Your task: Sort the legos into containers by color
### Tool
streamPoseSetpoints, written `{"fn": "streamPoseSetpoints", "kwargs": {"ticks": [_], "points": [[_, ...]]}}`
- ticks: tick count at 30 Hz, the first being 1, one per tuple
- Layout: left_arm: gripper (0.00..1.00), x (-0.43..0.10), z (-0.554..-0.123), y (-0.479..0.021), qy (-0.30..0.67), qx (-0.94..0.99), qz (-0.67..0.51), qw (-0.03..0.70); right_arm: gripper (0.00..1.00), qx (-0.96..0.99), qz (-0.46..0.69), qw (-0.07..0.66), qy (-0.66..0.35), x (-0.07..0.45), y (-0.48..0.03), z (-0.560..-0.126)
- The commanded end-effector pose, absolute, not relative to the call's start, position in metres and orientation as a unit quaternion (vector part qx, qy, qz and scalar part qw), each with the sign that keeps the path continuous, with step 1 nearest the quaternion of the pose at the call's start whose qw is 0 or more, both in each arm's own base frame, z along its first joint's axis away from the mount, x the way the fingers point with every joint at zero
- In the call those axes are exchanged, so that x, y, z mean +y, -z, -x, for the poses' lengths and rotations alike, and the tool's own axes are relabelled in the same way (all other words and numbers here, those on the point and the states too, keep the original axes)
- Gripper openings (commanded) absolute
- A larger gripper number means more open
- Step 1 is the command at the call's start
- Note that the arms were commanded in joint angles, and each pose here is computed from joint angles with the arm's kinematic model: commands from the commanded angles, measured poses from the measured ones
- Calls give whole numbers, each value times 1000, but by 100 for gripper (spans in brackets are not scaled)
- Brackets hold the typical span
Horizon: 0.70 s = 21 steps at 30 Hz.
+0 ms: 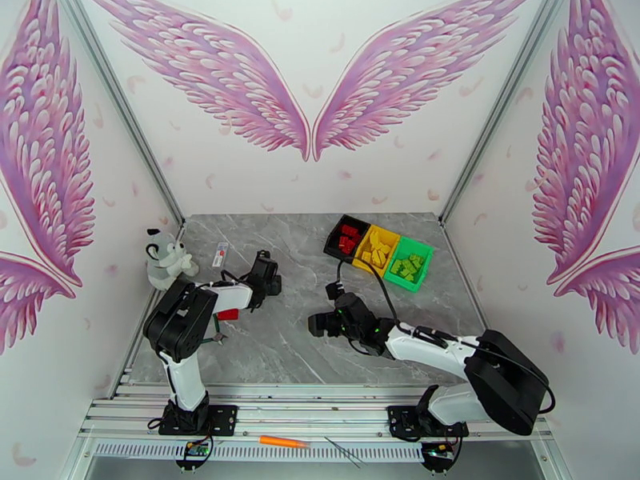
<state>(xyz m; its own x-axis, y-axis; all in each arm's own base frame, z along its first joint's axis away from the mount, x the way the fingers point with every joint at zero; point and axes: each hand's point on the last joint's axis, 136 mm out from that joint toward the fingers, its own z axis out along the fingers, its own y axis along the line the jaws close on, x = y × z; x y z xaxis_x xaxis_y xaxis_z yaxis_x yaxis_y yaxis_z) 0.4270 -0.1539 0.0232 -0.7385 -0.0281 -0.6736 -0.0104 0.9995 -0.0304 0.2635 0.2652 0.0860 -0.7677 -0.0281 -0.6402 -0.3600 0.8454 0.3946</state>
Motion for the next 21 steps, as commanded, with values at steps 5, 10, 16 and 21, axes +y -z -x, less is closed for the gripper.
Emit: {"fn": "streamPoseSetpoints", "kwargs": {"ticks": [5,10,16,21], "points": [[41,-160,-430,-20,-8,936,1,351,92,906,93,354,-214,238,-96,-263],[35,-181,-430,-26,9,935,-16,355,94,901,59,386,-189,207,-111,-262],[32,-243,-429,-49,106,922,-54,367,99,894,-3,423,-148,158,-126,-262],[32,-301,-436,-78,202,898,-86,381,100,892,-34,428,-138,134,-128,-258]]}}
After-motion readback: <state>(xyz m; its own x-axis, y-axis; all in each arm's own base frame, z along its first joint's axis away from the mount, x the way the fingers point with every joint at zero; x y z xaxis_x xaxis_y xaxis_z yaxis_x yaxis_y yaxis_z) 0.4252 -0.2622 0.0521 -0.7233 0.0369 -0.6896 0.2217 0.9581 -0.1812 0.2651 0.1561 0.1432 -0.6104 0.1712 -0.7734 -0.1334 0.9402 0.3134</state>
